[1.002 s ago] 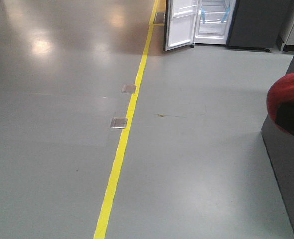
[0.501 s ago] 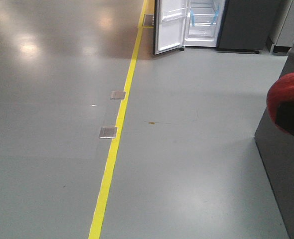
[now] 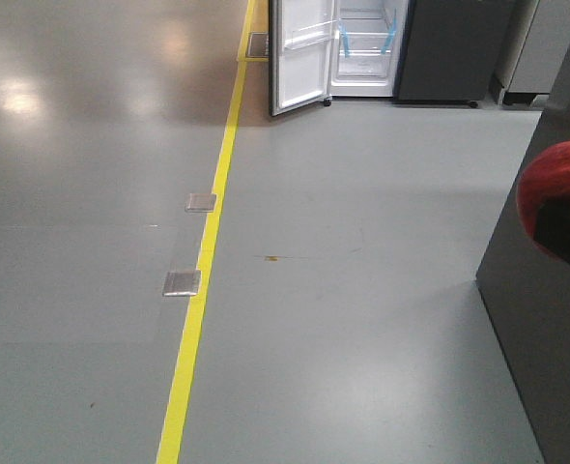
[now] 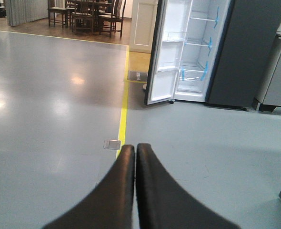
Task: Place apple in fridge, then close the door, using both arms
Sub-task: 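Drive the base up to the open fridge door holding the apple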
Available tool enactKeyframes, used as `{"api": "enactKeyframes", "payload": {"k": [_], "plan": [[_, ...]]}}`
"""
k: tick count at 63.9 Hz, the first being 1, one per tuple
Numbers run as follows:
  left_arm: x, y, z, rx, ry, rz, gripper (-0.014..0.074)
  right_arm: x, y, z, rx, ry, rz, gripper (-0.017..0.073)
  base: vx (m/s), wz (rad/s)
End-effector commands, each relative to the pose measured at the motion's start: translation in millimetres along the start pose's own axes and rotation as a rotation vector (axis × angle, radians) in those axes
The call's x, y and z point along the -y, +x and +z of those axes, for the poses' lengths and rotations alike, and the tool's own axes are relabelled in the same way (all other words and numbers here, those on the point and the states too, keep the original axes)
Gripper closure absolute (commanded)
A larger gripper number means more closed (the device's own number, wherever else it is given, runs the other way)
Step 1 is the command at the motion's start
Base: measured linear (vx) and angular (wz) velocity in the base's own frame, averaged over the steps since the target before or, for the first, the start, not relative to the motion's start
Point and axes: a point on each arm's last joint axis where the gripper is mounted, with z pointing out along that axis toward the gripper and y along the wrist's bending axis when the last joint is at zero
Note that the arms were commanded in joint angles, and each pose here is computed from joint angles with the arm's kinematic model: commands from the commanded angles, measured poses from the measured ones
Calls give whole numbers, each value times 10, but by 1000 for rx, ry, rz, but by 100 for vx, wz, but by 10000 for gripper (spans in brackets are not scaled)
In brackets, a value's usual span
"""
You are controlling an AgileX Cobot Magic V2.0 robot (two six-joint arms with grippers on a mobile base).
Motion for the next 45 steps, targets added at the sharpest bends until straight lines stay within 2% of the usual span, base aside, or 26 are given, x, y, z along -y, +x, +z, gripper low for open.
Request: {"api": "enactKeyframes", "payload": {"k": [1, 45], "plan": [[17, 6, 8, 52, 28, 2, 600, -1, -130, -44, 88, 19, 13, 566, 24, -10], [17, 6, 8, 52, 28, 2, 600, -1, -130, -44, 88, 19, 13, 566, 24, -8]]}}
